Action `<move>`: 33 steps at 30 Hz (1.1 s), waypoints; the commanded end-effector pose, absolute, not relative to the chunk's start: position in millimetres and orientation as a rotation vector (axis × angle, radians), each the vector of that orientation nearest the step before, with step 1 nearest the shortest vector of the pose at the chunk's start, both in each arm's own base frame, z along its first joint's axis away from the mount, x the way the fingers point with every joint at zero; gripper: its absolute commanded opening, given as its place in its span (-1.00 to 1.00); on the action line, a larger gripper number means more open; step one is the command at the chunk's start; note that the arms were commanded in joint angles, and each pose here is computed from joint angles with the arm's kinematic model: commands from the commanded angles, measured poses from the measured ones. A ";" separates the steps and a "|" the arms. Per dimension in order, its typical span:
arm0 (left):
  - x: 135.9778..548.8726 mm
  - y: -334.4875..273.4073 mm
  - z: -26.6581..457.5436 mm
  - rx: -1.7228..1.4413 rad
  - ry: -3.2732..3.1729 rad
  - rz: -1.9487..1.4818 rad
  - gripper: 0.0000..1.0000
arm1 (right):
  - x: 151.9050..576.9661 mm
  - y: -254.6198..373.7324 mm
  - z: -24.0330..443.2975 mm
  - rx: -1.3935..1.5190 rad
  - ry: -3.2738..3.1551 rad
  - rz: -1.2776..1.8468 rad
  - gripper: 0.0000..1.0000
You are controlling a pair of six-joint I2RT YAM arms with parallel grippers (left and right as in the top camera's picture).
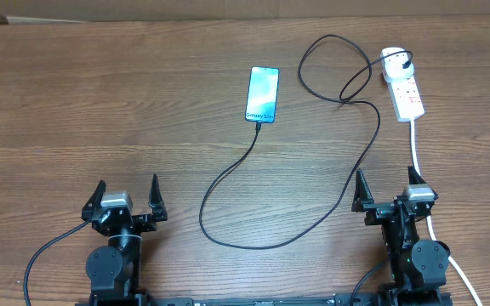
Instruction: Plug charger to phone and switch on socket
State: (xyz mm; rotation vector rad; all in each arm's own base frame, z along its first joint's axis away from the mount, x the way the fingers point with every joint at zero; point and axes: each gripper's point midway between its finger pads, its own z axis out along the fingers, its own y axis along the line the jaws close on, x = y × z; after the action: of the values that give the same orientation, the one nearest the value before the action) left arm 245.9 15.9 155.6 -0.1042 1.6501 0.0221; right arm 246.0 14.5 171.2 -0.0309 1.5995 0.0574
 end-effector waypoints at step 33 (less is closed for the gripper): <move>245.4 19.0 156.8 -0.110 1.640 0.041 0.99 | 245.9 17.7 169.6 -0.046 1.594 0.072 1.00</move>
State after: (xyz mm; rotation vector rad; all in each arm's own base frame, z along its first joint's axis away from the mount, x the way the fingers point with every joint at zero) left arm 245.9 16.0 155.6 -0.1045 1.6501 0.0224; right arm 246.0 15.8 171.2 -0.0368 1.5995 0.0635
